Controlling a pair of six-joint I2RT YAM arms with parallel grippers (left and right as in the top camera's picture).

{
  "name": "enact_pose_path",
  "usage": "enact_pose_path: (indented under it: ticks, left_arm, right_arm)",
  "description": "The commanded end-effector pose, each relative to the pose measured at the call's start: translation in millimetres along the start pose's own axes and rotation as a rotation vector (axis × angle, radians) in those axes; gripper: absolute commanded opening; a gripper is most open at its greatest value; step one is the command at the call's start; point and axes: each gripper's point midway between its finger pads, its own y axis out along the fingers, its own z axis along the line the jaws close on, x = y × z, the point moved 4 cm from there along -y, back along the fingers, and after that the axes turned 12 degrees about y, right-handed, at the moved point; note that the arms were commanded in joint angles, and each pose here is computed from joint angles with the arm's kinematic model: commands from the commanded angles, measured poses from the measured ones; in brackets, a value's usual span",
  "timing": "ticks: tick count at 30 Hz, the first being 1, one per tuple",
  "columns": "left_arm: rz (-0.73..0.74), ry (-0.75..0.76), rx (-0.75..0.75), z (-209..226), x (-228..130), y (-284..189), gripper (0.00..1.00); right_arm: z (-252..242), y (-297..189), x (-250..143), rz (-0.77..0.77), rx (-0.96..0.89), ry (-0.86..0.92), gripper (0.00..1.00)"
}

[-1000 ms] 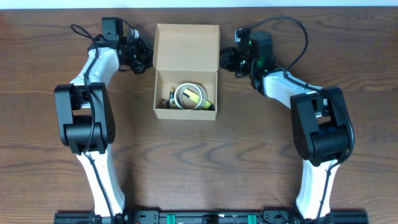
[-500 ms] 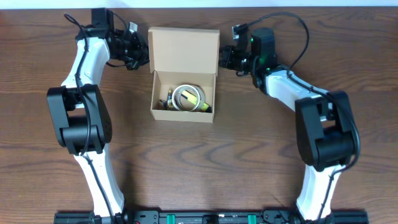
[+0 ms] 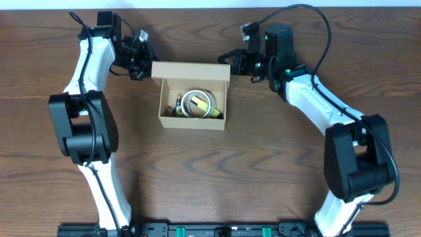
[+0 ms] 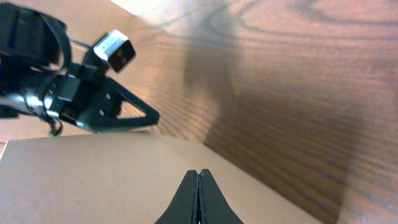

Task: Pack container
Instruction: 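Press the lid down onto the box with the right gripper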

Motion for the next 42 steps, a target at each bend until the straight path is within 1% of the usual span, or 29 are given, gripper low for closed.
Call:
enact_pose_path:
  ticks: [1, 5, 9, 10, 14, 20, 23, 27, 29, 34, 37, 42]
  left_arm:
    - [-0.071, 0.112, 0.073, -22, 1, -33, 0.06]
    - [-0.122, 0.153, 0.162, -36, -6, -60, 0.06]
    - [-0.127, 0.199, 0.176, -54, -22, -81, 0.05]
    - [-0.118, 0.197, 0.192, -55, -28, -85, 0.05]
    - [-0.095, 0.165, 0.339, -44, -43, -99, 0.06]
    - [-0.104, 0.155, 0.426, -43, -52, -114, 0.06]
    - [-0.129, 0.121, 0.491, -41, -56, -125, 0.05]
    - [-0.211, 0.069, 0.573, -45, -62, -148, 0.06]
    - [-0.254, 0.062, 0.596, -50, -66, -159, 0.06]
    - [-0.306, 0.078, 0.611, -60, -72, -175, 0.06]
    - [-0.313, 0.082, 0.609, -63, -75, -178, 0.06]
    - [-0.298, 0.074, 0.614, -62, -79, -178, 0.06]
  right_arm:
    - [27, -8, -2, -0.005, 0.021, -0.096, 0.01]
    - [40, -7, -19, 0.026, -0.011, -0.134, 0.01]
    - [59, -11, -37, 0.062, -0.022, -0.169, 0.01]
    - [65, -11, -43, 0.076, -0.021, -0.179, 0.01]
    - [71, -6, -68, 0.145, -0.046, -0.171, 0.01]
    - [71, 7, -99, 0.185, -0.157, -0.189, 0.01]
    - [71, 12, -113, 0.193, -0.212, -0.206, 0.01]
    - [63, 14, -124, 0.193, -0.304, -0.214, 0.01]
    - [59, 13, -125, 0.173, -0.354, -0.226, 0.01]
    - [55, 13, -123, 0.154, -0.388, -0.239, 0.01]
    - [47, 17, -127, 0.178, -0.406, -0.237, 0.01]
    - [25, 37, -148, 0.254, -0.450, -0.223, 0.01]
